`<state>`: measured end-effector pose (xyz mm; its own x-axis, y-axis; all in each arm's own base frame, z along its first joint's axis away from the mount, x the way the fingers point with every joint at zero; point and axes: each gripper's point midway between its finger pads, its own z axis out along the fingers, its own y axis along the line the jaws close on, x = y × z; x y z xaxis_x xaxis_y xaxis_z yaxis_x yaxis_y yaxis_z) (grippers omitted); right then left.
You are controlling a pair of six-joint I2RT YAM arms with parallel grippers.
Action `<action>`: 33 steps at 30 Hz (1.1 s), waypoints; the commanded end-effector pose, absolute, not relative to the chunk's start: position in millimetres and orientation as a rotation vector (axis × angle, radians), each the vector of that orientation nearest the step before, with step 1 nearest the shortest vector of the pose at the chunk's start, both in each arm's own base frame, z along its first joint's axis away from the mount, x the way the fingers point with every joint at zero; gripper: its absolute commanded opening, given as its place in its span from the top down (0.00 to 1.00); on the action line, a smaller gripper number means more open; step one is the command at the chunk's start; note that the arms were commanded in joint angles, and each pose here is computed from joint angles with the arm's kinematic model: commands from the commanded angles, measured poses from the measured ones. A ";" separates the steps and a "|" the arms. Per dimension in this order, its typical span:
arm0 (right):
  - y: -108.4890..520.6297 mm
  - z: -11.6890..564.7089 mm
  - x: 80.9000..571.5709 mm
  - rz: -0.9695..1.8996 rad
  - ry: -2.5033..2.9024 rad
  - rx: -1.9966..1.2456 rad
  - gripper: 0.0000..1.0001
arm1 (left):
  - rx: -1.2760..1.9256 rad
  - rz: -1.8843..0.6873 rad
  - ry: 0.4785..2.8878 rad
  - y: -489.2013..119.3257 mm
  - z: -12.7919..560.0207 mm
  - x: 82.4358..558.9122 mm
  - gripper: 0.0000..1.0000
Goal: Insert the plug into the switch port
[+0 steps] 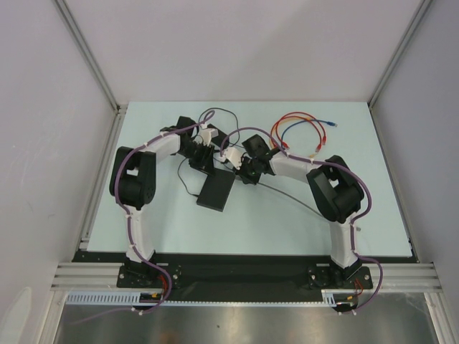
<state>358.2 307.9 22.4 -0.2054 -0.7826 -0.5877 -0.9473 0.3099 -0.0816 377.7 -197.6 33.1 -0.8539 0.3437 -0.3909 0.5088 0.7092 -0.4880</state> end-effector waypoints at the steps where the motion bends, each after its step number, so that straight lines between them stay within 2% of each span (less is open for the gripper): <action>1: 375.5 53.2 352.2 0.630 1.736 -1.560 1.00 | 0.777 -1.271 2.555 -265.5 53.2 335.0 0.62; 7: 336.4 45.6 356.8 0.587 1.807 -1.581 1.00 | 0.609 -1.155 2.570 -235.2 51.8 358.8 0.63; 12: 333.7 40.8 351.5 0.631 1.856 -1.555 1.00 | 0.553 -1.164 2.439 -232.9 88.8 366.5 0.53; 18: 337.3 37.0 354.6 0.666 1.942 -1.438 1.00 | 0.520 -0.961 2.243 -212.3 132.5 369.7 0.45; 23: 337.0 29.8 353.6 0.678 1.989 -1.404 1.00 | 0.595 -0.748 2.251 -208.4 131.9 358.8 0.41; 33: 326.8 23.3 351.2 0.723 2.075 -1.334 1.00 | 0.610 -0.654 2.245 -210.6 106.3 328.1 0.40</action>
<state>350.0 322.0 23.3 -0.3155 -0.6577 -0.6840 -0.9320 0.3503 0.0930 329.9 -212.4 98.3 -0.7117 0.2307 -0.6636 0.5722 0.7383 -0.3570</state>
